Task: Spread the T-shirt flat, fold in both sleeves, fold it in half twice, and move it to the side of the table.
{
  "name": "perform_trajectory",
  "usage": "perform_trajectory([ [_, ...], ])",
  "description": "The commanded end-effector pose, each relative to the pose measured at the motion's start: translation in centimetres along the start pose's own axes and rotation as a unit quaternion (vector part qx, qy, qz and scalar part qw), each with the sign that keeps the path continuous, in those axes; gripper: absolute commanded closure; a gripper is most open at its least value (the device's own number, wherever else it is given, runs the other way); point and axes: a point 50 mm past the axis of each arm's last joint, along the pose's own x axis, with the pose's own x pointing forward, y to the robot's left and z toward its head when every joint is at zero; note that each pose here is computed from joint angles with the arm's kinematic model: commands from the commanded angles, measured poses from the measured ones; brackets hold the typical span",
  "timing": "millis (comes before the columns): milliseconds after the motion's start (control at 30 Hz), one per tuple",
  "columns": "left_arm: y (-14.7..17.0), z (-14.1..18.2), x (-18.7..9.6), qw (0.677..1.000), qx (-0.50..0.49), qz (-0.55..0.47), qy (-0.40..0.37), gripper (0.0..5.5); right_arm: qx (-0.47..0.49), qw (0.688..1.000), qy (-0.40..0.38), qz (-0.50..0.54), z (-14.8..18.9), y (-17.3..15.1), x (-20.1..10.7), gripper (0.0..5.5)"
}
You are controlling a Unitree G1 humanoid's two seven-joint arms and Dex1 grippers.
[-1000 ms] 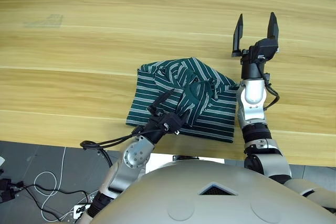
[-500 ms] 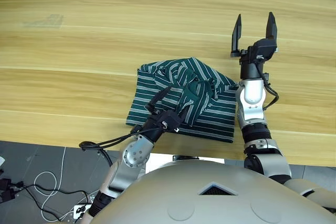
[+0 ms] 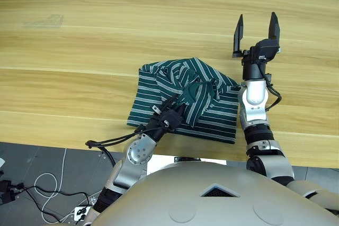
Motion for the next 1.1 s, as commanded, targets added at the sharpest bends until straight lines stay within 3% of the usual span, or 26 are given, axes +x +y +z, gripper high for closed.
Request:
perform_trajectory([
  [33, 0.2, -0.2, 0.3, 1.0, 0.014, 0.006, 0.002, 4.55, -0.006, 1.0, 0.005, 0.003, -0.1, -0.1, 0.3, 1.45],
  [233, 0.1, -0.2, 0.4, 1.0, 0.016, 0.009, -0.001, 5.49, -0.007, 1.0, 0.004, 0.003, -0.1, -0.1, 0.2, 1.45],
  [433, 0.5, 0.4, 0.5, 1.0, 0.012, 0.021, -0.015, 5.49, -0.006, 1.0, 0.005, 0.007, -0.1, -0.2, 0.3, 1.45],
  [567, 2.7, 2.1, 0.6, 0.997, -0.036, 0.046, -0.055, 5.49, -0.008, 1.0, 0.0, 0.022, -0.1, -0.1, 0.1, 1.45],
  [700, 5.1, 3.0, 0.4, 0.99, -0.084, 0.075, -0.079, 5.49, -0.008, 0.996, -0.002, 0.092, 0.4, 0.3, -1.0, 1.45],
  [833, 6.0, 3.1, 0.3, 0.988, -0.1, 0.091, -0.079, 5.49, 0.053, 0.988, 0.011, 0.146, 2.3, -0.5, -3.1, 1.45],
  [933, 5.8, 2.9, 0.2, 0.988, -0.102, 0.092, -0.072, 5.49, 0.12, 0.955, 0.038, 0.267, 4.0, 0.2, -6.0, 1.45],
  [1100, 6.4, 3.5, 0.2, 0.986, -0.099, 0.104, -0.082, 5.49, 0.211, 0.861, 0.157, 0.435, 4.7, 0.1, -11.7, 1.45],
])
